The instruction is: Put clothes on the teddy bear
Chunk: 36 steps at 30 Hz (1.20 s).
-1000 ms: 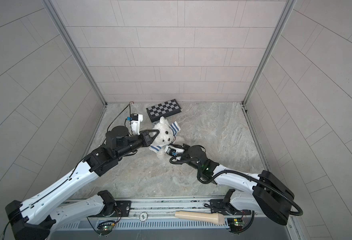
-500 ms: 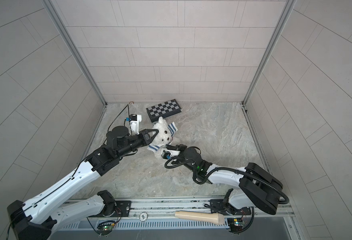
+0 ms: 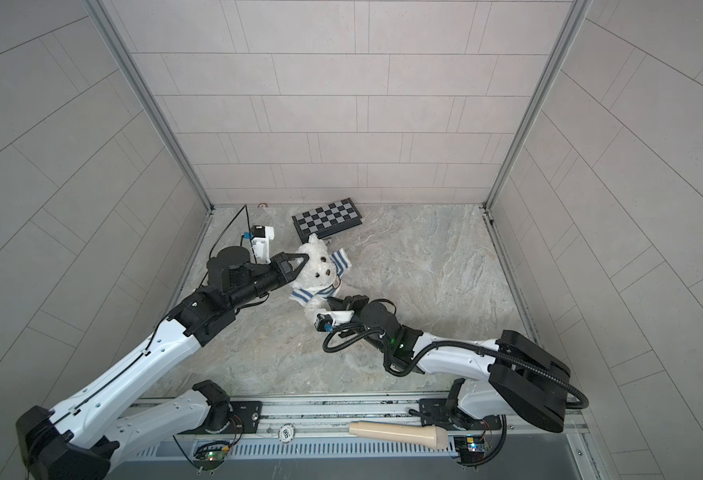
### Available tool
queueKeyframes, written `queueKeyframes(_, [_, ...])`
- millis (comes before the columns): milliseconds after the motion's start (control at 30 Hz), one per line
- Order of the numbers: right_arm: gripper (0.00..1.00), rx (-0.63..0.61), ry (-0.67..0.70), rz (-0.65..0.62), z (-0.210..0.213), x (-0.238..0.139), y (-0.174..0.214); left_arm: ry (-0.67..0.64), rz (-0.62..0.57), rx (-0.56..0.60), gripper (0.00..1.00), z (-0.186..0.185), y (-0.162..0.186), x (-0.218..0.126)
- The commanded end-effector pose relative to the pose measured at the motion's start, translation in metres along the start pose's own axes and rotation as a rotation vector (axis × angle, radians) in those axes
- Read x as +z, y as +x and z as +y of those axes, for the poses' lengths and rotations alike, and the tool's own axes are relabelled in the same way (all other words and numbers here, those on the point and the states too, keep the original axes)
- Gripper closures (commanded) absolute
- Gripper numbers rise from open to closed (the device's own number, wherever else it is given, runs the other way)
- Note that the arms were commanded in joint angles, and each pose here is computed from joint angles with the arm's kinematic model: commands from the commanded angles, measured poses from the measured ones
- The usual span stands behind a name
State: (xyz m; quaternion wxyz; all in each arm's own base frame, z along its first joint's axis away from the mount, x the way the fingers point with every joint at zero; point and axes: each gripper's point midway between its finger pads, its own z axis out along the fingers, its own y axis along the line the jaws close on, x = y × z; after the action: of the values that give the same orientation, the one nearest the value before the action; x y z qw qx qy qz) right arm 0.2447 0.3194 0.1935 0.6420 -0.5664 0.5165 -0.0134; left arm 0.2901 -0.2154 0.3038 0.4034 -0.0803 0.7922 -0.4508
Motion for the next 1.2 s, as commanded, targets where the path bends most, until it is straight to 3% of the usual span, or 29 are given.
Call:
queueKeyframes(0, [1.0,-0.054,-0.058,-0.008,0.018,-0.01,-0.002,0.043,-0.06,0.008,1.0,-0.007,-0.017,-0.001])
queueKeyframes(400, [1.0,-0.107,-0.12,-0.017,0.049,-0.034,-0.001,0.003,-0.063,-0.027,1.0,0.011,-0.013,0.001])
queueKeyframes(600, [1.0,-0.118,-0.151,-0.031,0.059,-0.043,-0.002,-0.024,-0.099,-0.029,1.0,0.017,-0.029,-0.005])
queueKeyframes(800, [1.0,-0.05,-0.166,-0.106,0.06,-0.037,-0.034,0.009,-0.104,-0.08,1.0,0.016,-0.026,-0.002])
queueKeyframes(967, [1.0,0.02,-0.183,-0.178,0.065,-0.023,-0.058,-0.041,-0.122,-0.117,1.0,0.032,-0.017,-0.001])
queueKeyframes(1167, [1.0,0.073,-0.279,-0.266,0.086,-0.02,-0.089,-0.054,-0.121,-0.166,1.0,0.041,-0.003,0.004])
